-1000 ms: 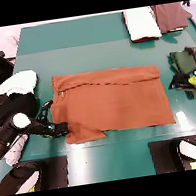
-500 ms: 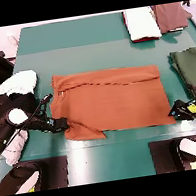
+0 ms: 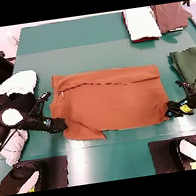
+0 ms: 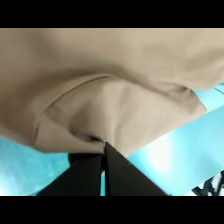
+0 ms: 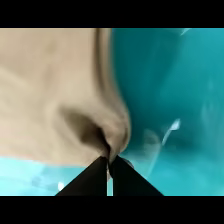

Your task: Fold the shirts.

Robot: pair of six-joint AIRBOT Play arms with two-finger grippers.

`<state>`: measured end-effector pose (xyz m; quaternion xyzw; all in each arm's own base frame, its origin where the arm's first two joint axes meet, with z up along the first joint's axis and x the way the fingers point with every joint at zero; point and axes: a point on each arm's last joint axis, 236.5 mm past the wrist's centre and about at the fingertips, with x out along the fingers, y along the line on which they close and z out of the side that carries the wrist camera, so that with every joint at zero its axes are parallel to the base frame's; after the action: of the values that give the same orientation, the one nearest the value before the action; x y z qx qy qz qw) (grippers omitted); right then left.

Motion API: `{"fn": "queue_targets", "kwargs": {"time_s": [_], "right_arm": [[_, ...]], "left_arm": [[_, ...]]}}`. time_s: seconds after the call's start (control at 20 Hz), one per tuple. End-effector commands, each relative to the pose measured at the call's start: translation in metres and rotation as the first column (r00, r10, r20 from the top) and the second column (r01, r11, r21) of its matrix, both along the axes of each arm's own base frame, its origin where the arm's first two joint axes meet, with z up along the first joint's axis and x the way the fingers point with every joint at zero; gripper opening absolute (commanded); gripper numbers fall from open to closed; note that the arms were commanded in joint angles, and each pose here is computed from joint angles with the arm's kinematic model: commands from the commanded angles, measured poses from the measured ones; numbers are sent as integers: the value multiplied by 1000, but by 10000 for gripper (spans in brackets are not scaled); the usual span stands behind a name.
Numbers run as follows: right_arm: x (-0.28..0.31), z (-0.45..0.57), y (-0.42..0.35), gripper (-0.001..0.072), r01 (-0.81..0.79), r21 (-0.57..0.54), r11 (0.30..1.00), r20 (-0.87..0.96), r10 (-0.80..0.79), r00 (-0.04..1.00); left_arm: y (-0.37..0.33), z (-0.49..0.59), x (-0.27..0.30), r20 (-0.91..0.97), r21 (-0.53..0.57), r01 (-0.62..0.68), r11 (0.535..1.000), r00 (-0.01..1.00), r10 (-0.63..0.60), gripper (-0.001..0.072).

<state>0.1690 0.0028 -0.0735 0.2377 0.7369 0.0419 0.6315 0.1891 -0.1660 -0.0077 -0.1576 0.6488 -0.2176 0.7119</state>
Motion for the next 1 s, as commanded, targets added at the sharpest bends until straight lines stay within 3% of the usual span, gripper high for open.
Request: {"fn": "queue_targets", "kwargs": {"time_s": [0.0,0.15,0.3,0.55,0.95], "right_arm": [[-12,29,-12,16,-75,-100,992,38,79,996],[-11,61,-23,16,-73,-184,980,104,93,990],[4,84,-28,15,-38,-222,974,185,81,979],[70,90,-29,15,-116,-231,966,214,167,962],[186,69,-18,16,-179,-217,960,187,221,957]], "left_arm": [[13,18,-29,-19,37,26,999,999,-26,26],[19,35,-61,-43,32,35,999,999,-34,27],[21,49,-44,42,36,3,999,999,-5,27],[48,56,58,252,202,-83,976,967,31,28],[28,20,211,291,286,-68,956,957,-19,28]]}}
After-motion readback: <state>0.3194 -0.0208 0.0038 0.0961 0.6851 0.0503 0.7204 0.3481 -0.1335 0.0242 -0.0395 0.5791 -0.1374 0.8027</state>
